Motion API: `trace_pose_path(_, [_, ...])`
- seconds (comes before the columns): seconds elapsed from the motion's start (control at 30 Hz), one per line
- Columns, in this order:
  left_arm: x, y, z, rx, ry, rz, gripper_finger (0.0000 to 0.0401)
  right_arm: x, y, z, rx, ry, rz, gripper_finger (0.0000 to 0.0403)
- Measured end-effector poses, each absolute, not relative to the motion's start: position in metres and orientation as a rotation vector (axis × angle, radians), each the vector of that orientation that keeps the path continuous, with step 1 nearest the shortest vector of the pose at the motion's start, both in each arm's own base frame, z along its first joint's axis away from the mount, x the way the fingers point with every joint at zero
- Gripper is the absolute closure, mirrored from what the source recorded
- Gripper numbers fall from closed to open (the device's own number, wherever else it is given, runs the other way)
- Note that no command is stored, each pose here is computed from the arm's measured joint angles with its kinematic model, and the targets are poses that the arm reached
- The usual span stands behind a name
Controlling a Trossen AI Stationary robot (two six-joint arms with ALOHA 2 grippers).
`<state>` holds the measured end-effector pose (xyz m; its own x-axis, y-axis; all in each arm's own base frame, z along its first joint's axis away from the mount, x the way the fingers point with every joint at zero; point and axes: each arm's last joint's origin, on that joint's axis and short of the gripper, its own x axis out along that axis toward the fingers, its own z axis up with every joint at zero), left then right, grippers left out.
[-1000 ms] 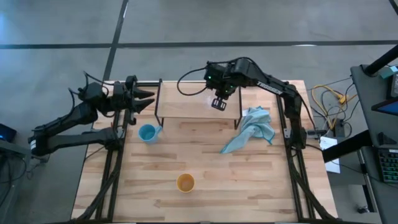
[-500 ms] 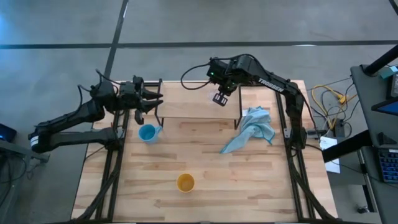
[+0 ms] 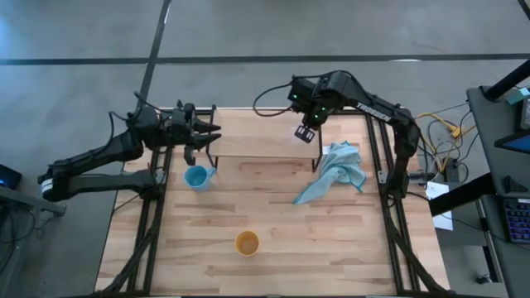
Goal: Stack small to large cups/mugs on shelf
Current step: Put the transparent mug on the shelf
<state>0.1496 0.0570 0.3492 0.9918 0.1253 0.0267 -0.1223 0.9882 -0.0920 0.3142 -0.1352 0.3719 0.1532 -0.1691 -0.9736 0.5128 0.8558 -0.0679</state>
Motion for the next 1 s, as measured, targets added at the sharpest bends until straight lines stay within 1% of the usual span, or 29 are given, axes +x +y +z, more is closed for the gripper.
trace_pose_path(0.1, [0.152,0.058,0.348,-0.094,-0.022,0.127,0.0299,0.312,-0.134,0.365,0.342,1.358,-0.463,0.0394])
trace_pose_path(0.3, [0.163,0.063,0.344,-0.097,-0.014,0.134,0.0299,0.312,-0.135,0.357,0.306,1.395,-0.496,0.0394])
trace_pose_path(0.57, [0.189,0.075,0.346,-0.071,-0.119,0.129,0.0299,0.313,-0.136,0.365,0.296,1.368,-0.5,0.0394])
trace_pose_path(0.7, [0.207,0.082,0.34,-0.166,-0.146,0.121,0.0299,0.313,-0.136,0.366,0.296,1.363,-0.5,0.0394])
trace_pose_path(1.0, [0.244,0.099,0.302,-0.304,-0.025,0.14,0.0299,0.313,-0.136,0.365,0.297,1.367,-0.5,0.0394])
